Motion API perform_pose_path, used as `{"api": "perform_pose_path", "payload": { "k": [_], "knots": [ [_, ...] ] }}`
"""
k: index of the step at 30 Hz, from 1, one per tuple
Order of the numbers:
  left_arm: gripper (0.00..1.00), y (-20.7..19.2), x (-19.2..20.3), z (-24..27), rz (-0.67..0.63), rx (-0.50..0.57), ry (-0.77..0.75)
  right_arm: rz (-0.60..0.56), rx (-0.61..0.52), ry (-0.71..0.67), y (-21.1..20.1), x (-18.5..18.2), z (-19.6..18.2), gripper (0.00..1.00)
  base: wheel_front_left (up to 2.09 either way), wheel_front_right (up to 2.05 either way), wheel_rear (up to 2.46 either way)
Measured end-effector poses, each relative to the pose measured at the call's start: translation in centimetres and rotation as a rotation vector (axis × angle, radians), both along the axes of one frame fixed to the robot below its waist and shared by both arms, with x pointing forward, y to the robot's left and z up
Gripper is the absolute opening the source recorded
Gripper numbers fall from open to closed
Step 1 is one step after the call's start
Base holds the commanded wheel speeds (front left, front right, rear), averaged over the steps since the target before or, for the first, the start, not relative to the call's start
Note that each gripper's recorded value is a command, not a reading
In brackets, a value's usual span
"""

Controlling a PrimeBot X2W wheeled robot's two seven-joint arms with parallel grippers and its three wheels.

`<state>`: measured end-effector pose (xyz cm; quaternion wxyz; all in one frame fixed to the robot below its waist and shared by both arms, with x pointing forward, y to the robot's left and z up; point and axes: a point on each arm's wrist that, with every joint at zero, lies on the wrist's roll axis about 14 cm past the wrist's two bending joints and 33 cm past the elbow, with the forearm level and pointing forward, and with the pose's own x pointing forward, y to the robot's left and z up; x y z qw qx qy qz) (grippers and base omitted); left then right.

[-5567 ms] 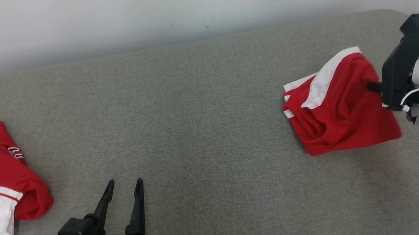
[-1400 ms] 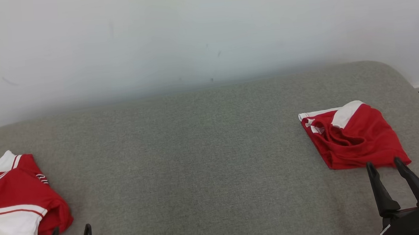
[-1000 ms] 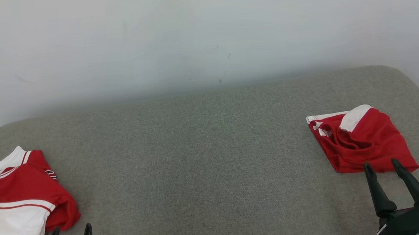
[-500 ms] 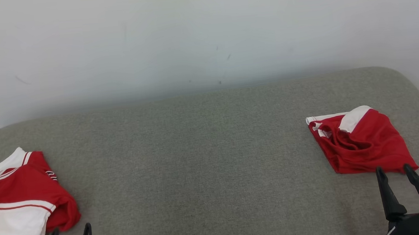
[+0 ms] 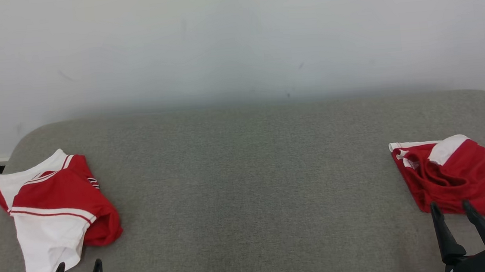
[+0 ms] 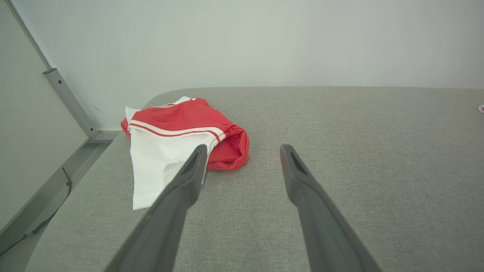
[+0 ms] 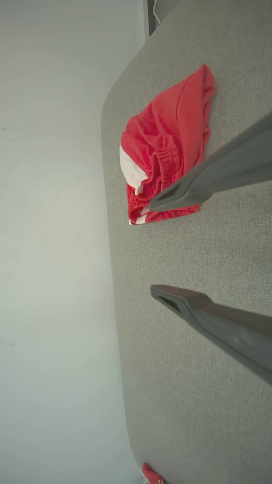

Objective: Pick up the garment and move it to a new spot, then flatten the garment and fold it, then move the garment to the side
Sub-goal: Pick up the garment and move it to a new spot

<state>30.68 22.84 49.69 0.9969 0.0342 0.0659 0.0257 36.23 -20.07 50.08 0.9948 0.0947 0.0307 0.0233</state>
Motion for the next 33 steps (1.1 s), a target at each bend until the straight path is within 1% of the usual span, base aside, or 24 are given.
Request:
{"api": "perform_pose_path", "payload": {
  "k": [4, 9, 13, 22, 26, 29, 33],
  "knots": [
    [1.0, 1.4, -1.0, 0.2, 0.053, -0.006, -0.005, 0.056, 0.001, 0.016, 2.0, 0.8, -0.2, 1.0, 0.0, 0.0, 0.0],
    [1.0, 4.2, -2.5, 0.9, 0.154, -0.013, -0.032, 0.143, -0.002, 0.039, 4.9, 1.8, -0.5, 1.0, 0.0, 0.0, 0.0],
    [1.0, 5.4, -3.7, 1.3, 0.22, -0.044, -0.054, 0.207, 0.001, 0.052, 7.4, 2.5, -0.6, 1.0, 0.0, 0.0, 0.0],
    [1.0, 8.6, -7.6, 1.3, 0.364, -0.052, -0.066, 0.332, -0.008, 0.062, 12.1, 3.9, -0.6, 1.0, 0.0, 0.0, 0.0],
    [1.0, 10.4, -9.6, 1.5, 0.435, -0.046, -0.074, 0.408, -0.013, 0.079, 14.9, 3.9, -0.7, 1.0, 0.0, 0.0, 0.0],
    [1.0, 11.0, -10.5, 1.5, 0.463, -0.042, -0.074, 0.443, -0.01, 0.066, 16.4, 4.2, 0.0, 1.0, 0.0, 0.0, 0.0],
    [1.0, 11.0, -10.9, 1.1, 0.47, -0.043, -0.065, 0.455, -0.015, 0.076, 16.8, 4.1, -0.2, 1.0, 0.0, 0.0, 0.0]
  ]
}}
